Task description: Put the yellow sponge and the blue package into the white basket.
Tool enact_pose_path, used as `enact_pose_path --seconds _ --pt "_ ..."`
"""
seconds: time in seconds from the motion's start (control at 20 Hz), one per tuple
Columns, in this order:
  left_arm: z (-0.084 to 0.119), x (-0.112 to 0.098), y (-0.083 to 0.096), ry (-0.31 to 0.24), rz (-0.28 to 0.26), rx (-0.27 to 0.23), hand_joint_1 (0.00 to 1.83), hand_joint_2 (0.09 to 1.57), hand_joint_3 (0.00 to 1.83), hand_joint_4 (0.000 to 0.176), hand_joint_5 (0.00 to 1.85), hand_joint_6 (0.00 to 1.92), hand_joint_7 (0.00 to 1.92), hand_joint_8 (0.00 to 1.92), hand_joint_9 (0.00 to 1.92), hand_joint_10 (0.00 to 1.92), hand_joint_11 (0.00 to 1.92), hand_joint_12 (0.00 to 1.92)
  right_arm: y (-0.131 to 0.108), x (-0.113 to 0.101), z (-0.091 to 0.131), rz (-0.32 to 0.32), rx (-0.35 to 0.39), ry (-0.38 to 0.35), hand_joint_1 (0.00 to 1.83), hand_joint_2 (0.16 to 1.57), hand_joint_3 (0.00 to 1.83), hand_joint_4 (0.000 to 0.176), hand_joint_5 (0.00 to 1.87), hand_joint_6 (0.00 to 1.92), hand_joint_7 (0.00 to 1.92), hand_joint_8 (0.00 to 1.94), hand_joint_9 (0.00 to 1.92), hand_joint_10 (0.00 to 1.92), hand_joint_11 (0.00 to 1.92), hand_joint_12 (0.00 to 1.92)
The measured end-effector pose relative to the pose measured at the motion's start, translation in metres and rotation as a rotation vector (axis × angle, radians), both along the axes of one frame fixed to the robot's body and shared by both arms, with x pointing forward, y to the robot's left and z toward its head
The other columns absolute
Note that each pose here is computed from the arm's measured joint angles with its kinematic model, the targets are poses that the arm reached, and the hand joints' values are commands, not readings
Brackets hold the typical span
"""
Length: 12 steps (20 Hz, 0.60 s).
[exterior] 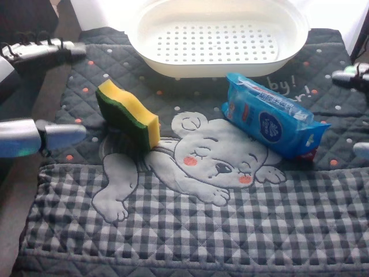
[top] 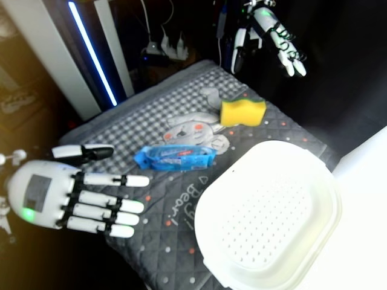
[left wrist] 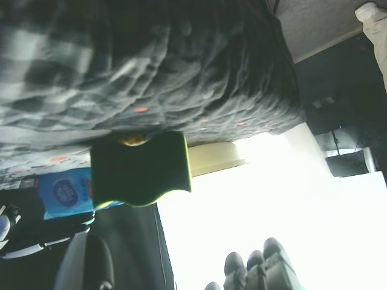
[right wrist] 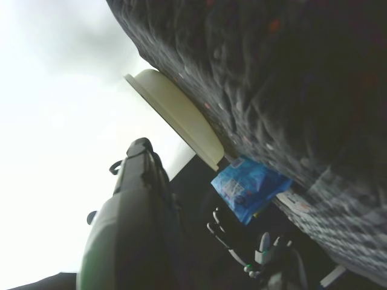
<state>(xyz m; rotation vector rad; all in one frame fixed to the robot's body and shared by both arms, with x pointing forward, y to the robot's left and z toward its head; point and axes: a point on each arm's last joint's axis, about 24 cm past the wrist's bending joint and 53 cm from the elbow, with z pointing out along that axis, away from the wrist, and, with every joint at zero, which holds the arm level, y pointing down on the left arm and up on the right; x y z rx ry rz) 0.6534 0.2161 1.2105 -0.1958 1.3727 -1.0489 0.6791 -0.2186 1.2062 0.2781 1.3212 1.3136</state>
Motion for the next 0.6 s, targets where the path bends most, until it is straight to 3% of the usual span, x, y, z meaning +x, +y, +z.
enact_pose_path --seconds 0.05,0.15,0.2,0.3,0.35,0.45,0.55,0.6 --pt "-0.003 0.001 -0.002 0.004 -0.001 -0.003 0.80 1.07 0.00 0.000 0.44 0.00 0.29 0.00 0.22 0.01 0.00 0.51 0.003 -0.001 -0.002 0.007 -0.001 0.002 0.72 1.08 0.00 0.102 0.33 0.00 0.30 0.00 0.21 0.00 0.00 0.24" --pt "-0.004 0.007 -0.008 0.001 -0.012 -0.002 0.88 1.07 0.00 0.000 0.43 0.00 0.32 0.00 0.26 0.01 0.00 0.56 0.007 -0.002 -0.003 0.016 0.004 0.000 0.70 1.02 0.00 0.161 0.28 0.00 0.22 0.00 0.16 0.00 0.07 0.19" --pt "-0.003 0.010 -0.010 -0.001 -0.013 -0.003 0.95 1.05 0.00 0.000 0.43 0.00 0.31 0.00 0.26 0.01 0.00 0.56 0.007 -0.001 -0.002 0.015 0.009 -0.004 0.69 0.98 0.00 0.173 0.25 0.00 0.17 0.00 0.13 0.00 0.07 0.18" --pt "0.001 0.019 -0.020 -0.012 -0.027 -0.004 0.99 1.03 0.00 0.000 0.42 0.00 0.28 0.00 0.22 0.00 0.00 0.49 0.010 0.000 0.008 0.021 0.028 -0.029 0.61 0.88 0.00 0.176 0.12 0.00 0.06 0.00 0.07 0.00 0.03 0.17" --pt "0.000 0.022 -0.026 -0.009 -0.040 0.008 1.01 1.00 0.00 0.000 0.41 0.00 0.29 0.00 0.22 0.00 0.00 0.57 0.010 0.001 0.012 0.016 0.046 -0.044 0.63 0.84 0.00 0.176 0.06 0.00 0.01 0.00 0.02 0.00 0.00 0.12" --pt "-0.002 0.027 -0.035 0.004 -0.060 0.042 1.04 0.97 0.00 0.000 0.37 0.00 0.24 0.00 0.14 0.00 0.00 0.36 0.020 0.003 0.025 0.032 0.071 -0.068 0.64 0.80 0.00 0.176 0.00 0.00 0.00 0.00 0.00 0.00 0.00 0.01" --pt "-0.001 0.027 -0.039 0.004 -0.072 0.057 1.06 0.95 0.00 0.044 0.30 0.00 0.18 0.00 0.09 0.00 0.00 0.27 0.031 0.000 0.037 0.061 0.089 -0.105 0.66 0.79 0.00 0.176 0.00 0.00 0.00 0.00 0.00 0.00 0.00 0.00" --pt "-0.001 0.029 -0.040 0.002 -0.077 0.078 1.05 0.95 0.00 0.046 0.29 0.00 0.17 0.00 0.09 0.00 0.00 0.26 0.038 -0.001 0.042 0.078 0.106 -0.123 0.66 0.79 0.00 0.176 0.00 0.00 0.00 0.00 0.00 0.00 0.00 0.00"
